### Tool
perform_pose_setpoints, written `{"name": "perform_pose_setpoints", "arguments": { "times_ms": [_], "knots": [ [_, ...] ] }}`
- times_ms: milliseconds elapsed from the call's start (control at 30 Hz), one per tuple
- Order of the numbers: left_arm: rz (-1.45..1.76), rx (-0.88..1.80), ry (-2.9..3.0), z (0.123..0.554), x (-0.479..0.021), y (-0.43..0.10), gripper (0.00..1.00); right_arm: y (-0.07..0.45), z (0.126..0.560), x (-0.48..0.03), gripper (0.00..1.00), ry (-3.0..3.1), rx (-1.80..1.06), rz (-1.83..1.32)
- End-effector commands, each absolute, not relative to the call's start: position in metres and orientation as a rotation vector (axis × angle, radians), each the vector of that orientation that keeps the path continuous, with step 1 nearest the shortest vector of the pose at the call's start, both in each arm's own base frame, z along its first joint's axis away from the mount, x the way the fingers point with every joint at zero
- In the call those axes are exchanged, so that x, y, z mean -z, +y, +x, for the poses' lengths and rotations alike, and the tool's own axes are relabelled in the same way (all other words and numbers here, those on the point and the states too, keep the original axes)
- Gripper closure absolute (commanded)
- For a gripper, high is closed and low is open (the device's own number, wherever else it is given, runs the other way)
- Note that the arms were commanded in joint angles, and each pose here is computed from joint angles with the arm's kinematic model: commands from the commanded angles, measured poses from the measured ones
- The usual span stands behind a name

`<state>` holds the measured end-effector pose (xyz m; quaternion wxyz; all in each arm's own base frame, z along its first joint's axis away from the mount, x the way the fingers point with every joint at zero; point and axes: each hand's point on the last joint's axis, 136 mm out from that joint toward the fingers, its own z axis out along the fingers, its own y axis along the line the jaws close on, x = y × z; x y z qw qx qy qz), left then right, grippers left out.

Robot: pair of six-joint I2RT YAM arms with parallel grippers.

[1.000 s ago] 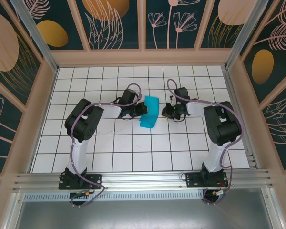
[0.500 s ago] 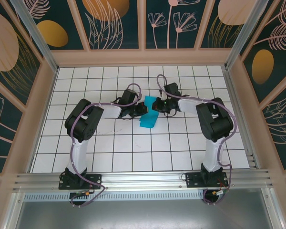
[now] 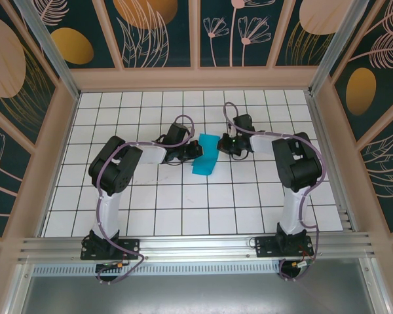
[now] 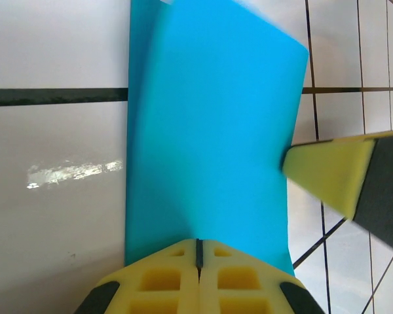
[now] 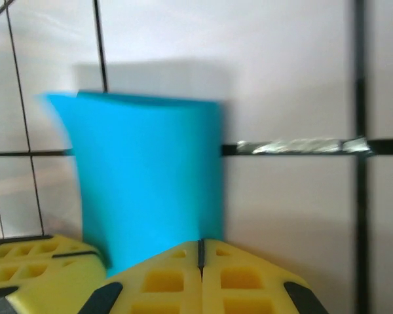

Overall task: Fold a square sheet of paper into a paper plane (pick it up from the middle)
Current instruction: First fold in half a square sheet of paper at the center of the table.

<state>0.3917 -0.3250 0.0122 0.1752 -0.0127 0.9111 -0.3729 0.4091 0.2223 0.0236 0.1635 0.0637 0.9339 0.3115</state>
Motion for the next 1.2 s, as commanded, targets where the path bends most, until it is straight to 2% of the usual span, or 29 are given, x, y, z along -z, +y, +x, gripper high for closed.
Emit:
{"name": "perform_pose_setpoints", "arguments": {
  "times_ms": [0, 133, 400, 867, 1000, 1167],
  "knots": [
    [-0.207, 0.636, 2.933, 0.336, 0.089, -0.256, 1.0, 0.229, 0.419, -0.062, 1.0, 2.578, -0.916, 0.172],
    [-0.208, 0.643, 2.929, 0.337, 0.088, -0.257, 0.99, 0.261, 0.416, -0.085, 1.0, 2.529, -0.997, 0.077],
    [-0.206, 0.647, 2.934, 0.336, 0.089, -0.258, 0.99, 0.274, 0.42, -0.045, 1.0, 2.598, -1.071, 0.079],
    [-0.214, 0.611, 2.951, 0.331, 0.094, -0.252, 1.0, 0.196, 0.456, -0.005, 1.0, 2.627, -0.811, 0.331],
    [-0.215, 0.612, 2.948, 0.331, 0.093, -0.251, 1.0, 0.189, 0.469, -0.019, 1.0, 2.58, -0.803, 0.337],
    [-0.213, 0.622, 2.941, 0.333, 0.091, -0.253, 1.0, 0.209, 0.468, -0.069, 1.0, 2.464, -0.935, 0.237]
  ]
}}
